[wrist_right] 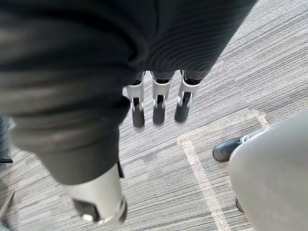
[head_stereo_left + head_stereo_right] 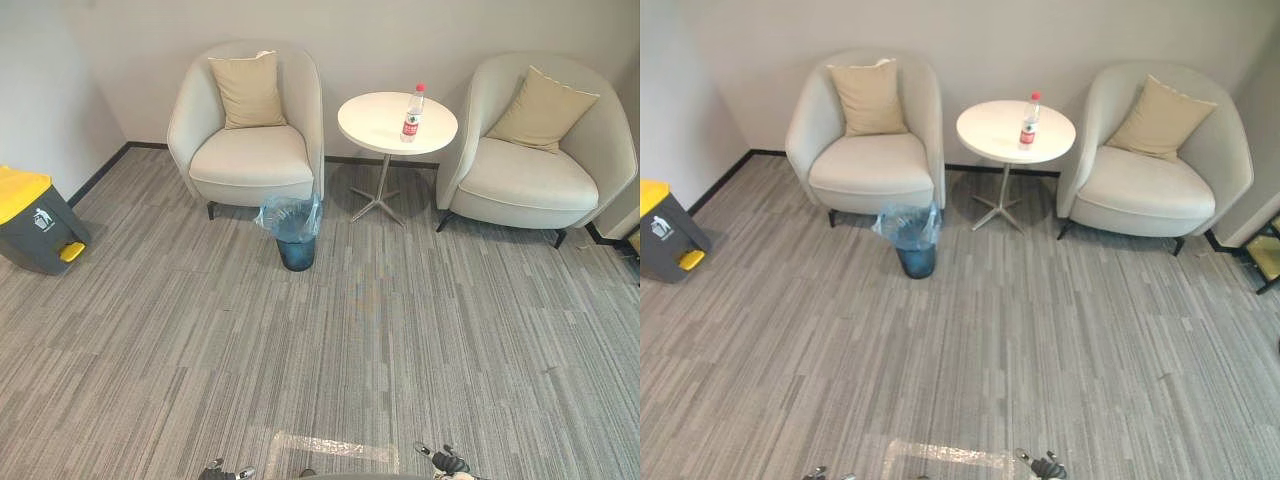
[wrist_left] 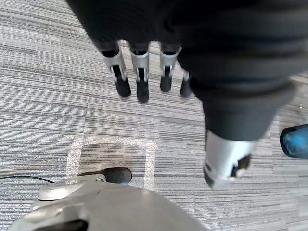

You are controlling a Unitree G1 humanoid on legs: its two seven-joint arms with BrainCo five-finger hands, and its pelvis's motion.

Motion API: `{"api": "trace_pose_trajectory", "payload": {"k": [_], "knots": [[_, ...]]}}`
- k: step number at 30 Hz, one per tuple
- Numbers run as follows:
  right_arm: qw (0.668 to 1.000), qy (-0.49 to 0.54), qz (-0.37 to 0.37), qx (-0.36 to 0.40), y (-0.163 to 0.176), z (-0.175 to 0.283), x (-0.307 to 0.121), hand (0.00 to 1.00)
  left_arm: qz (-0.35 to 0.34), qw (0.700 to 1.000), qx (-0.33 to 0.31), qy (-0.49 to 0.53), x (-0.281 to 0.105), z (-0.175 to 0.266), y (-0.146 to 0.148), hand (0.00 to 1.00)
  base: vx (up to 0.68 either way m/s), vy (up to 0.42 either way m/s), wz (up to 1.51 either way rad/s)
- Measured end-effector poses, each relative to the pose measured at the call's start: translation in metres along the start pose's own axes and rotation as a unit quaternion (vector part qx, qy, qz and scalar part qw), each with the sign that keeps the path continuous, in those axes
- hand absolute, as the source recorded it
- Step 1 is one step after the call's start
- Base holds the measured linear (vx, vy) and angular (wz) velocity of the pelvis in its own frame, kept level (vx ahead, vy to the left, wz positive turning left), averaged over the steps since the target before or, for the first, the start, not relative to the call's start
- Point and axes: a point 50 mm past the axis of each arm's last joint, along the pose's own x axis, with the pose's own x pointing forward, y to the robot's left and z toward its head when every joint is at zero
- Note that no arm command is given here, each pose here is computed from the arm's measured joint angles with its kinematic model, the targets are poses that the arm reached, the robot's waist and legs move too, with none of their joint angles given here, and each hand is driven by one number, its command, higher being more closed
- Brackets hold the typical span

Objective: Gather rubbish on tea table into small bin, then transfer packed bag to large trash can.

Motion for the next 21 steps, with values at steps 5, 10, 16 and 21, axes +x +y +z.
{"api": "trace_pose_trajectory", "payload": {"k": [5,10,16,21], "knots": [[1.0,0.002,-0.003,0.002,-0.0005,-0.0006,0.0,0.0,0.0,1.0,0.001,0.002,0.0003,-0.0002,0.0004,0.0,0.0,0.0,0.0],[1.0,0.003,-0.006,0.008,-0.0018,-0.0011,0.0,0.0,0.0,1.0,0.001,0.002,0.0003,-0.0002,0.0004,0.0,0.0,0.0,0.0],[1.0,0.003,-0.006,0.008,-0.0018,-0.0012,0.0,0.0,0.0,1.0,0.001,0.003,0.0004,-0.0003,0.0004,0.0,0.0,0.0,0.0],[1.0,0.004,-0.006,0.008,-0.0017,-0.0012,0.0,0.0,-0.002,1.0,0.001,0.004,0.0004,-0.0002,0.0005,0.0,-0.01,-0.013,-0.07]]}}
